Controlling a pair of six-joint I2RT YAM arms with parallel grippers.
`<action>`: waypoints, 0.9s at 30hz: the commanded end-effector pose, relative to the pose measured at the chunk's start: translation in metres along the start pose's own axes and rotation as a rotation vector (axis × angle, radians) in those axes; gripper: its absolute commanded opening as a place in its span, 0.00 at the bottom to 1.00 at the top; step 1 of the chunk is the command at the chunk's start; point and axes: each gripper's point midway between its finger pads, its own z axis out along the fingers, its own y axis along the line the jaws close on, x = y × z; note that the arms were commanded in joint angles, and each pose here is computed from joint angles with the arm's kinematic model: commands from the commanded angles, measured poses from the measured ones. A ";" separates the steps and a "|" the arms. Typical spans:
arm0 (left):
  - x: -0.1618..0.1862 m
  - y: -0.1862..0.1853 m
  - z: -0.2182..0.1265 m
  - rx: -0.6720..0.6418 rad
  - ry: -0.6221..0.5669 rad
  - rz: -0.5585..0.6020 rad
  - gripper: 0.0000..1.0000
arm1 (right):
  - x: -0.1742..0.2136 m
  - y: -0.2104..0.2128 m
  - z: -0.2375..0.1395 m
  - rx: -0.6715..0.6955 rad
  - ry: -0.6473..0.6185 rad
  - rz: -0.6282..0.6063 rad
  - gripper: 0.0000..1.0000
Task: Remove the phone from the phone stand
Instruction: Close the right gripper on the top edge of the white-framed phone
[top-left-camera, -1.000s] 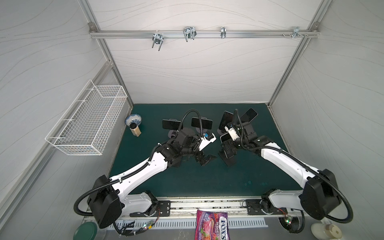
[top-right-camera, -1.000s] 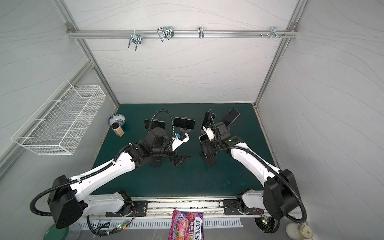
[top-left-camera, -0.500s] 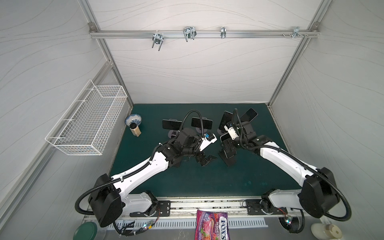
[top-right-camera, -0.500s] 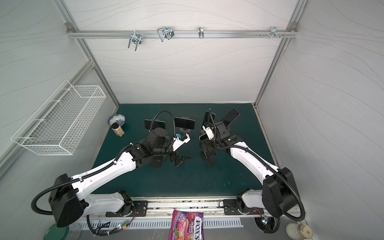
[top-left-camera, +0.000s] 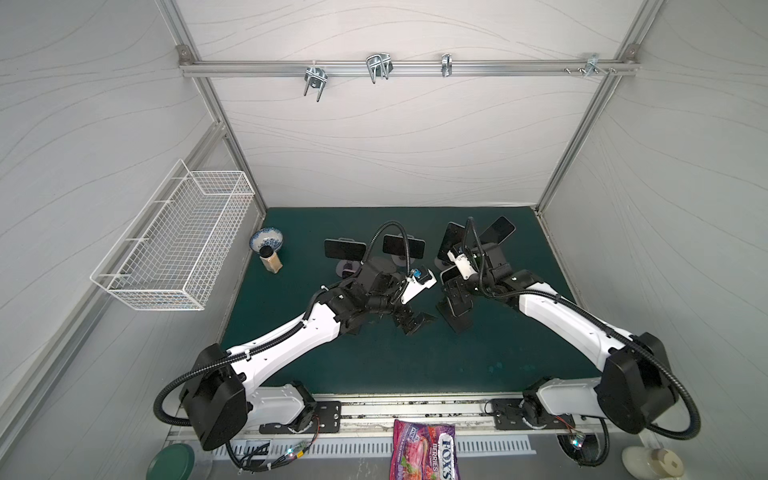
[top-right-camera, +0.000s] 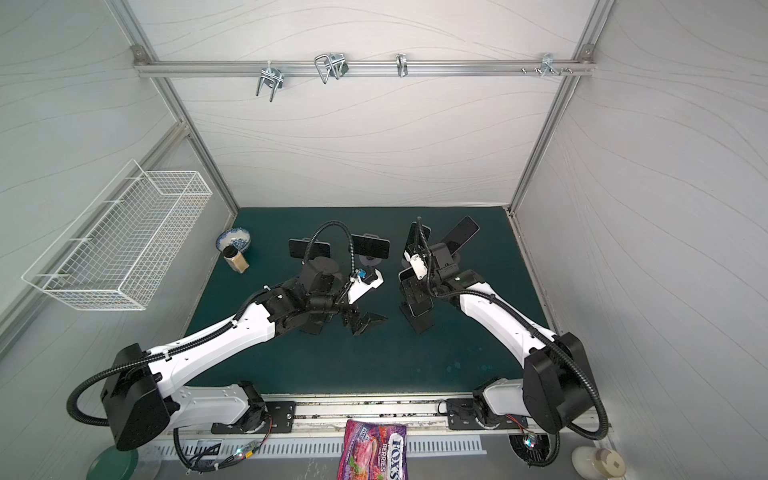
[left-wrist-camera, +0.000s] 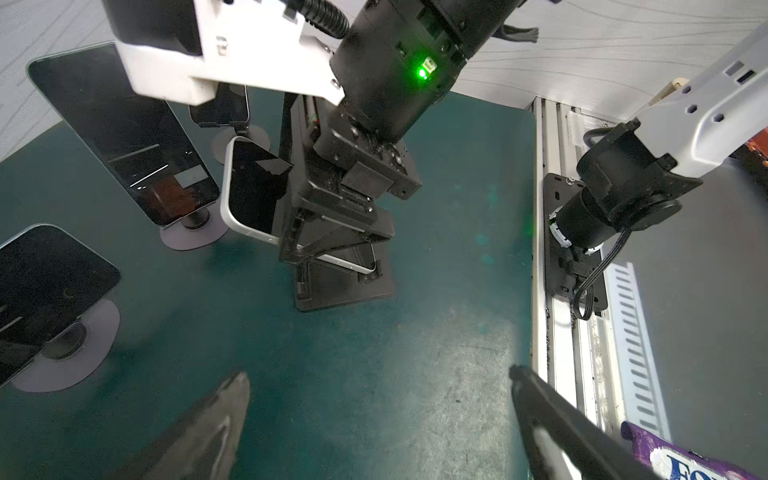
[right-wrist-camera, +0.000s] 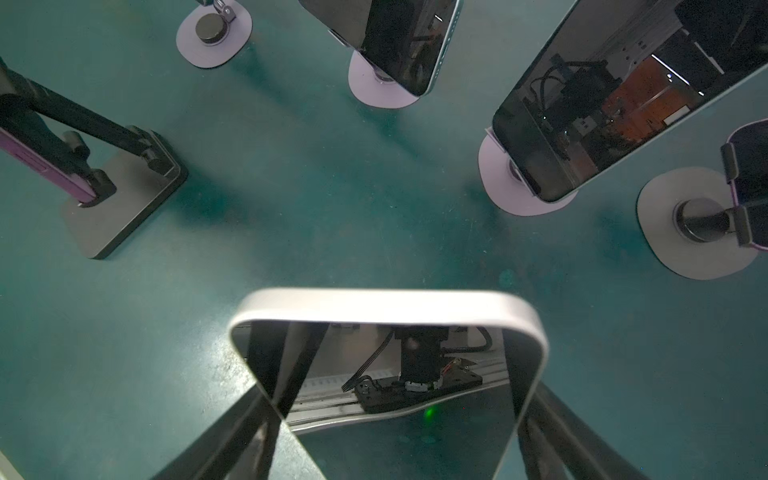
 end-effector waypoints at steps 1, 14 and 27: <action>-0.023 -0.001 -0.001 0.010 -0.049 0.025 0.99 | -0.010 0.005 -0.001 -0.017 -0.022 -0.031 0.84; -0.024 0.000 0.001 0.013 -0.053 0.015 0.99 | -0.011 0.007 -0.006 -0.022 -0.035 -0.046 0.77; -0.023 0.000 0.002 0.014 -0.052 0.012 0.99 | -0.015 0.008 -0.010 -0.027 -0.052 -0.055 0.75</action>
